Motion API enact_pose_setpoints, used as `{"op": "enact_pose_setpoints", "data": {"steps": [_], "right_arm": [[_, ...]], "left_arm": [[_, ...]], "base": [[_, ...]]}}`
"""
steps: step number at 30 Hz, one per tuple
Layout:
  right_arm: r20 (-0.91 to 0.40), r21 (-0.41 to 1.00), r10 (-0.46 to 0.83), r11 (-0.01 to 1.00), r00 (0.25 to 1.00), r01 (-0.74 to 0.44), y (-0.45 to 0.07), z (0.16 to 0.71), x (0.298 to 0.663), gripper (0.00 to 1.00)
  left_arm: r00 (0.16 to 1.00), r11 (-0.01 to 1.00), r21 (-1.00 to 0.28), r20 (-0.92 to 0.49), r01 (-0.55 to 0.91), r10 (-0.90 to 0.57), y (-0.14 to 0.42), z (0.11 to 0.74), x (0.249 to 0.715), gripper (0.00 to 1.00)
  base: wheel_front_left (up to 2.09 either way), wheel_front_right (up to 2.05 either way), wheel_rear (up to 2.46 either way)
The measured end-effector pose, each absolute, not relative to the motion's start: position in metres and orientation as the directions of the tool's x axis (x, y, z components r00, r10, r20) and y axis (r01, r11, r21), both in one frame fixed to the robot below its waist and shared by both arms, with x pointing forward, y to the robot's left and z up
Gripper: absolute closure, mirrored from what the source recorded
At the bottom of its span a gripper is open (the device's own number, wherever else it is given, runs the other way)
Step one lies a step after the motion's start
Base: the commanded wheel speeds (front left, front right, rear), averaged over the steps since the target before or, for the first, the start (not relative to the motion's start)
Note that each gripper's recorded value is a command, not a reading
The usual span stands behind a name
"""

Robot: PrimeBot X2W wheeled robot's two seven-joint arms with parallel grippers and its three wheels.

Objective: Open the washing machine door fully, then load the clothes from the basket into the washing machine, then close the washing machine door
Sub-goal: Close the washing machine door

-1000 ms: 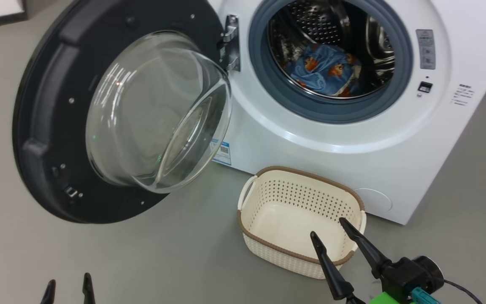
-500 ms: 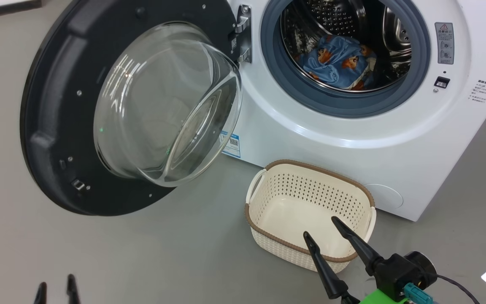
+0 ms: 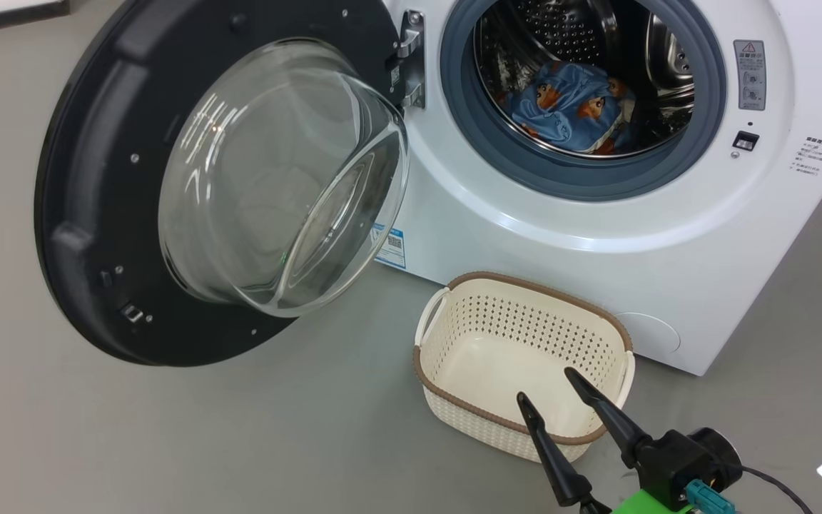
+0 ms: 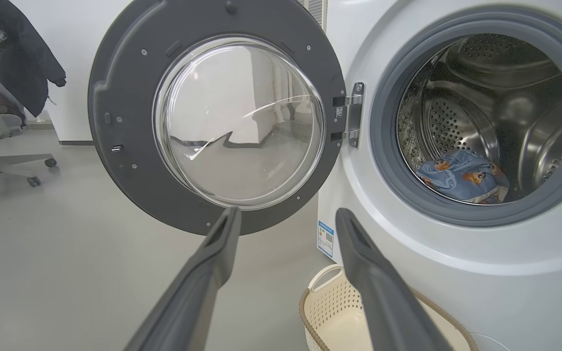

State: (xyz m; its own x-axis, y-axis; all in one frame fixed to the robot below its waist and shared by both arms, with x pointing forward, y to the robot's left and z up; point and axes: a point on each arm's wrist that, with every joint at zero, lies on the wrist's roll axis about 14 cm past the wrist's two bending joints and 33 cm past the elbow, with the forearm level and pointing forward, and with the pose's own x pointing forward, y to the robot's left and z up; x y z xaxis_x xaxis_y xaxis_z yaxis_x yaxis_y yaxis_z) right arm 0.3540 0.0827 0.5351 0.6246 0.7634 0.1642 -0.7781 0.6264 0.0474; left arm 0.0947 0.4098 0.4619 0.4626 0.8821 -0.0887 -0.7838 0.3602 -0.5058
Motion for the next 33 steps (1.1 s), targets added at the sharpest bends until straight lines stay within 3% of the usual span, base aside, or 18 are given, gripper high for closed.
{"op": "enact_pose_setpoints", "data": {"steps": [6,12,24,33], "right_arm": [[0.149,0.059,0.752,0.641,0.642,-0.765,0.076,0.530,0.350,0.00],[0.139,0.071,0.736,0.659,0.662,-0.748,0.069,0.526,0.348,0.00],[0.097,0.087,0.698,0.705,0.710,-0.704,0.046,0.513,0.340,0.00],[0.066,0.079,0.663,0.742,0.746,-0.666,0.023,0.501,0.344,0.00]], "left_arm": [[0.335,0.232,-0.675,-0.025,-0.701,0.942,0.453,0.481,0.076,1.00],[0.284,0.137,-0.811,-0.037,-0.568,0.958,0.498,0.498,0.070,1.00],[0.304,0.013,-0.969,-0.065,-0.248,0.950,0.570,0.537,0.092,1.00],[0.383,-0.037,-0.985,-0.101,-0.171,0.918,0.575,0.543,0.150,1.00]], "base": [[0.00,0.00,0.00],[0.00,0.00,0.00],[0.00,0.00,0.00],[0.00,0.00,0.00]]}}
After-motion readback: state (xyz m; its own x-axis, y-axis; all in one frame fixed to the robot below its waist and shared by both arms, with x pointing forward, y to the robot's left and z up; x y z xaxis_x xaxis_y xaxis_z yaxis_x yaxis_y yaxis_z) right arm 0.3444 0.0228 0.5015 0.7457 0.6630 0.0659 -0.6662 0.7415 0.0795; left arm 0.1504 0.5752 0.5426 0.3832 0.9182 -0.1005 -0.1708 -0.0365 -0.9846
